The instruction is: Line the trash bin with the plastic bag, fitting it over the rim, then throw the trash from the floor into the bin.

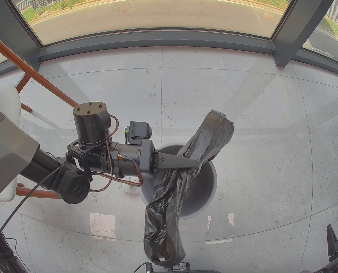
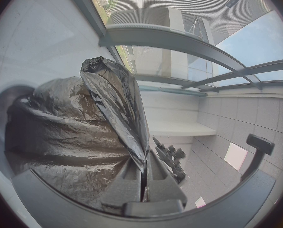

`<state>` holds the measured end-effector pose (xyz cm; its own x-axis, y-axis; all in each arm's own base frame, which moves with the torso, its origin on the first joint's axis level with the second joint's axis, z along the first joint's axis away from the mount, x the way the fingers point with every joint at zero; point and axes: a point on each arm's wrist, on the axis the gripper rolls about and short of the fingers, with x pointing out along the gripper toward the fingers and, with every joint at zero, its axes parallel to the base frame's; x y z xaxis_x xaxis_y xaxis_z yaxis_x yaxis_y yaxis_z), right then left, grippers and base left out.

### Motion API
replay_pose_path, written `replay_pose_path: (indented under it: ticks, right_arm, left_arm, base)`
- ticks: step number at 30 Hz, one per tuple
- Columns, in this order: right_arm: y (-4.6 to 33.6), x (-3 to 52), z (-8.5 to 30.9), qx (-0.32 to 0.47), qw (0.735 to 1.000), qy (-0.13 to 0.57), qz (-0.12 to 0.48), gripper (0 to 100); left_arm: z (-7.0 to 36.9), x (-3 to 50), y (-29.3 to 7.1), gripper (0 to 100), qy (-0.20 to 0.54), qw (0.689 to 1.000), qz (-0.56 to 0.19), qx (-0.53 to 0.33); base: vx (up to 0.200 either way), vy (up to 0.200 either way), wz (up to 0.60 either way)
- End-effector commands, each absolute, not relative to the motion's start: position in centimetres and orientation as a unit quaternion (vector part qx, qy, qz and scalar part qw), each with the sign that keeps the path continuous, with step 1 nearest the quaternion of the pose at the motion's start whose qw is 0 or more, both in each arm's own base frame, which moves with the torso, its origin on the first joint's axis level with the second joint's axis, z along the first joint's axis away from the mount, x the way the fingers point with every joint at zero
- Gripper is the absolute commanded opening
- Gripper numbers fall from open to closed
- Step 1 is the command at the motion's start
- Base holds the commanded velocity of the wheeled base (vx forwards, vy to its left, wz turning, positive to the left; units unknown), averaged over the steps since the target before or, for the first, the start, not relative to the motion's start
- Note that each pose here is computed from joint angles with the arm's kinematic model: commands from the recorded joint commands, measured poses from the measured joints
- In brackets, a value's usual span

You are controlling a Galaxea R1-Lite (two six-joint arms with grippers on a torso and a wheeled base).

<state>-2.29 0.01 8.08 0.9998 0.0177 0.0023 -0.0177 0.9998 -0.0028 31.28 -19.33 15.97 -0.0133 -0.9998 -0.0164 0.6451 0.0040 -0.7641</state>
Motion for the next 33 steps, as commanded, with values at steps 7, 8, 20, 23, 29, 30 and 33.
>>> replay_pose_path:
  ticks: [7,8,20,23,29,30,33]
  right_arm:
    - [0.0,-2.2,7.6,-0.002,1.0,0.002,0.009,100]
    - [0.0,-2.2,7.6,-0.002,1.0,0.002,0.009,100]
    - [0.0,-2.2,7.6,-0.002,1.0,0.002,0.009,100]
    - [0.0,-2.2,7.5,-0.007,1.0,0.003,0.012,100]
    - [0.0,-2.3,7.6,-0.007,1.0,0.003,0.009,100]
    - [0.0,-2.3,7.5,-0.006,1.0,0.003,0.009,100]
    - [0.0,-2.3,7.8,-0.002,1.0,-0.005,0.004,100]
  left_arm:
    - [15.8,31.5,-20.7,0,0.23,0.779,-0.531,-0.239]
    - [15.8,31.5,-20.7,0,0.23,0.779,-0.531,-0.239]
    - [18.2,28.8,-21.7,0,0.244,0.835,-0.481,-0.113]
    - [20.0,27.4,-20.5,0,0.285,0.857,-0.426,-0.056]
    - [20.8,25.8,-20.7,0,0.304,0.877,-0.352,0.125]
    - [21.0,25.8,-20.8,0,0.295,0.878,-0.349,0.14]
    - [20.8,26.1,-20.9,0,0.277,0.869,-0.359,0.195]
  base:
    - [0.0,0.0,0.0]
    - [0.0,0.0,0.0]
    - [0.0,0.0,0.0]
    - [0.0,0.0,0.0]
    - [0.0,0.0,0.0]
    - [0.0,0.0,0.0]
    - [0.0,0.0,0.0]
